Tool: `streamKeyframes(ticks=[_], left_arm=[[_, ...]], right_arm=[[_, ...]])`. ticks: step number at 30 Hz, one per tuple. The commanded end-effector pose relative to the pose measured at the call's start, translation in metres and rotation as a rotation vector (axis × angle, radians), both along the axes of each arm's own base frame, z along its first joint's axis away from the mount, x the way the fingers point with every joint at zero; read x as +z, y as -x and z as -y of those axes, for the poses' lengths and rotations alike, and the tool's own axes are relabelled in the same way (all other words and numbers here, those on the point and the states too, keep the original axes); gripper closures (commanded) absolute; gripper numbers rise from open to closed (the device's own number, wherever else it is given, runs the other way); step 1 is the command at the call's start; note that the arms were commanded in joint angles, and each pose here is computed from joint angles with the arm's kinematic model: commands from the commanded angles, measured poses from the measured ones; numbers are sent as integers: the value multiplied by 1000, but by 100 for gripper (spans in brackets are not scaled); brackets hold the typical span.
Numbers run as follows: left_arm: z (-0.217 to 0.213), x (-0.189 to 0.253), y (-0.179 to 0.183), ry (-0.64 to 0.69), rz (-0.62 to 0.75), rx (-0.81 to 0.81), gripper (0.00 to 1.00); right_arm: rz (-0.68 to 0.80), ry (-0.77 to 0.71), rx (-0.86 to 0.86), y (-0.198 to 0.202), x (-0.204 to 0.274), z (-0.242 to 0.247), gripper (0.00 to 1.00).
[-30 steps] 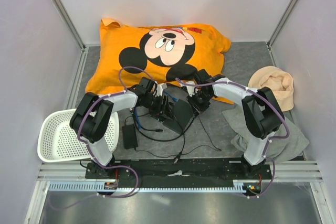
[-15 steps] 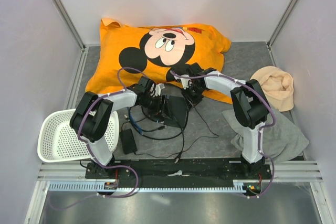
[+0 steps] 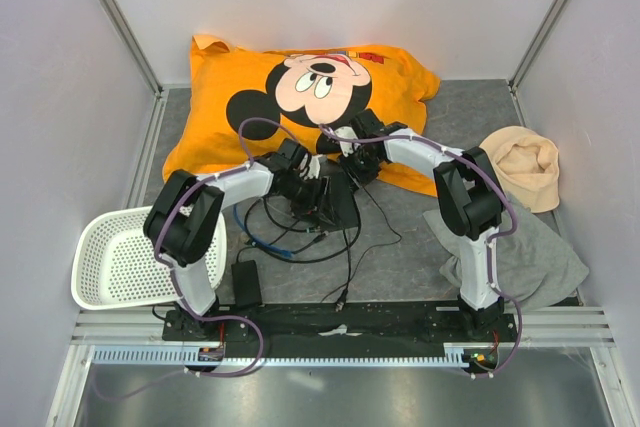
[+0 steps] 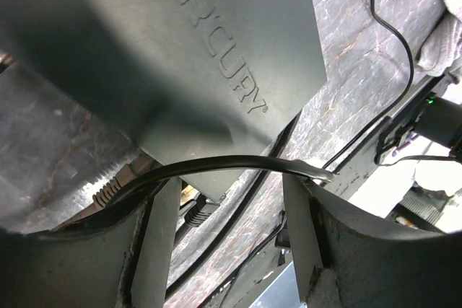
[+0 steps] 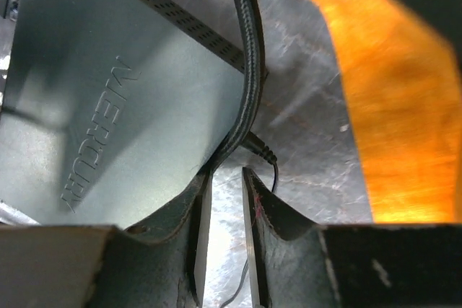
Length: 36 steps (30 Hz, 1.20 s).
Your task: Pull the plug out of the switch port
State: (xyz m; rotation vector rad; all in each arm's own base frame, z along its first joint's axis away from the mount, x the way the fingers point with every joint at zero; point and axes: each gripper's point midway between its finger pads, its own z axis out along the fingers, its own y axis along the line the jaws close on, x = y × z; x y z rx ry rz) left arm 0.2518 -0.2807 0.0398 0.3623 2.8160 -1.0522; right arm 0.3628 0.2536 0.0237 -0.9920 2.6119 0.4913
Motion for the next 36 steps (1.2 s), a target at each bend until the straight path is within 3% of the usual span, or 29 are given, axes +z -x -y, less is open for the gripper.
streamKeyframes(ticks=[1,8,12,16,19,26,29,33,36], left_arm=[[30,43,-17,131,128,-141,35],[-13,80,-4,110,216,-213,35],[-31,95,3,108,293,-276,32],[-43,88,0,106,263,-287,31],[-52,91,-16,85,319,-230,31],[-79,128,-52,42,444,-106,30],[-81,136,-48,41,505,-186,29],[-89,140,-46,28,519,-184,29],[-88,153,-42,90,532,-145,28]], right_arm=[[104,-77,60,-20,19,-31,67],[191,-41,73,-8,96,-7,61],[204,-34,83,13,110,7,53],[205,-5,108,22,103,18,53],[193,-72,135,19,101,1,54],[232,-194,224,-26,79,-48,52],[215,-240,204,-42,67,-67,47],[213,-260,291,-43,53,-79,33],[222,-245,287,-51,42,-82,31]])
